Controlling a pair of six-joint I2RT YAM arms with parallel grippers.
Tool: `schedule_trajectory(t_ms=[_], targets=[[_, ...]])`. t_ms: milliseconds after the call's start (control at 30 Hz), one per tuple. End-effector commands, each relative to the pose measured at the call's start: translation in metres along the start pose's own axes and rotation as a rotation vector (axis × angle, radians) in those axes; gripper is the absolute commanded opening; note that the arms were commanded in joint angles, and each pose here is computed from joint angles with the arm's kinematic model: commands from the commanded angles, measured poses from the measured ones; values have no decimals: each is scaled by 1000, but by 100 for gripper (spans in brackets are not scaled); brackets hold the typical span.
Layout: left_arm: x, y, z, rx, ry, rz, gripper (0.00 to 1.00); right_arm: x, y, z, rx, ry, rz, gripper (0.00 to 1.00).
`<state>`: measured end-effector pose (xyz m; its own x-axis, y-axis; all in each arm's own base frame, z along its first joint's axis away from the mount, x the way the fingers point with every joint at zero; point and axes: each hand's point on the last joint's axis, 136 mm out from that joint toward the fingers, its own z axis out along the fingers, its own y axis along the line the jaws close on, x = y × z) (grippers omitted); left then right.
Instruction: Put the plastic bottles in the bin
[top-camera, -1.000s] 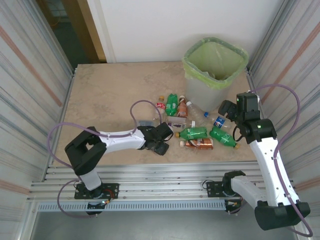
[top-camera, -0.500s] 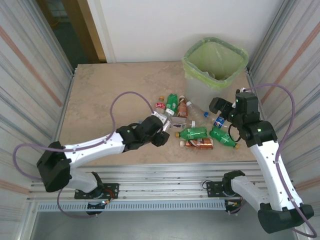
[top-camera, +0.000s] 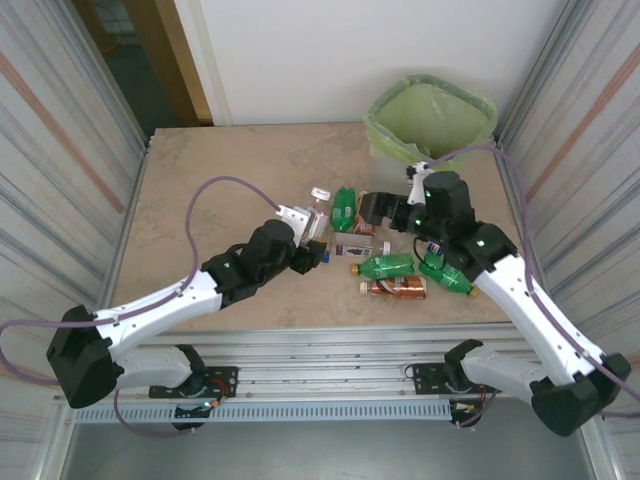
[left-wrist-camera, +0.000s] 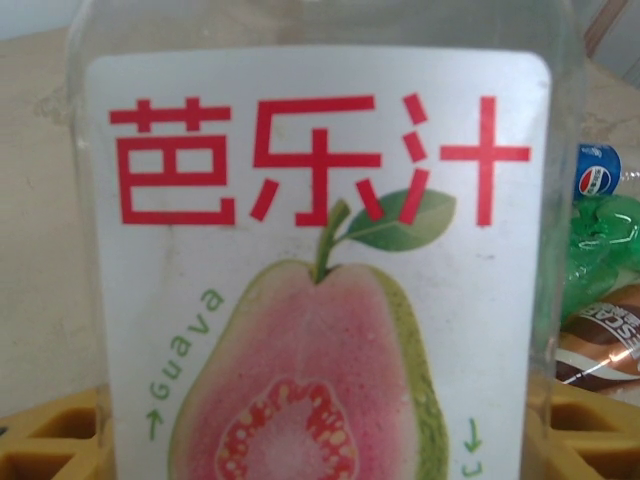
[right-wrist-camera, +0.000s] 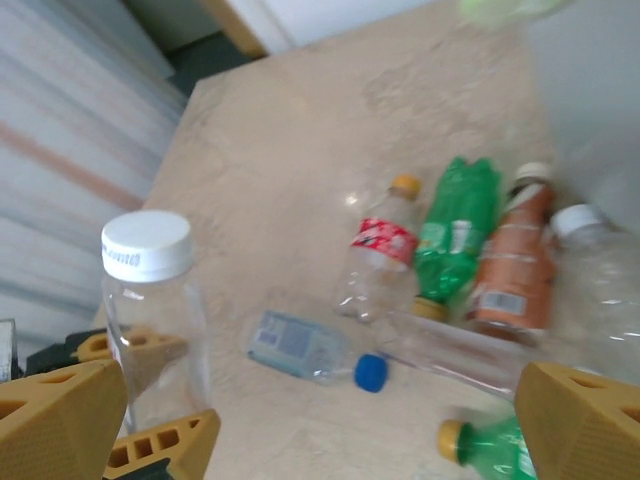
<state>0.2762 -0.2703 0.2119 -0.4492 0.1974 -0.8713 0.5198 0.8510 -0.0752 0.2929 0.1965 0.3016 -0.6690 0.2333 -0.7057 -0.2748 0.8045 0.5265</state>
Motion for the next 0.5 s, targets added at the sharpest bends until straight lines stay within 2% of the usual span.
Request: schedule_trajectory(t_ms=[0, 333, 467], targets=[[-21, 2, -7, 6, -84, 7, 58, -5, 42, 13, -163, 17, -37, 98], [-37, -2, -13, 45, -146, 15, 58, 21, 91, 64, -306, 143, -77, 100], [-42, -3, -18, 58, -170, 16, 58, 29, 101, 79, -335, 181, -81, 94]])
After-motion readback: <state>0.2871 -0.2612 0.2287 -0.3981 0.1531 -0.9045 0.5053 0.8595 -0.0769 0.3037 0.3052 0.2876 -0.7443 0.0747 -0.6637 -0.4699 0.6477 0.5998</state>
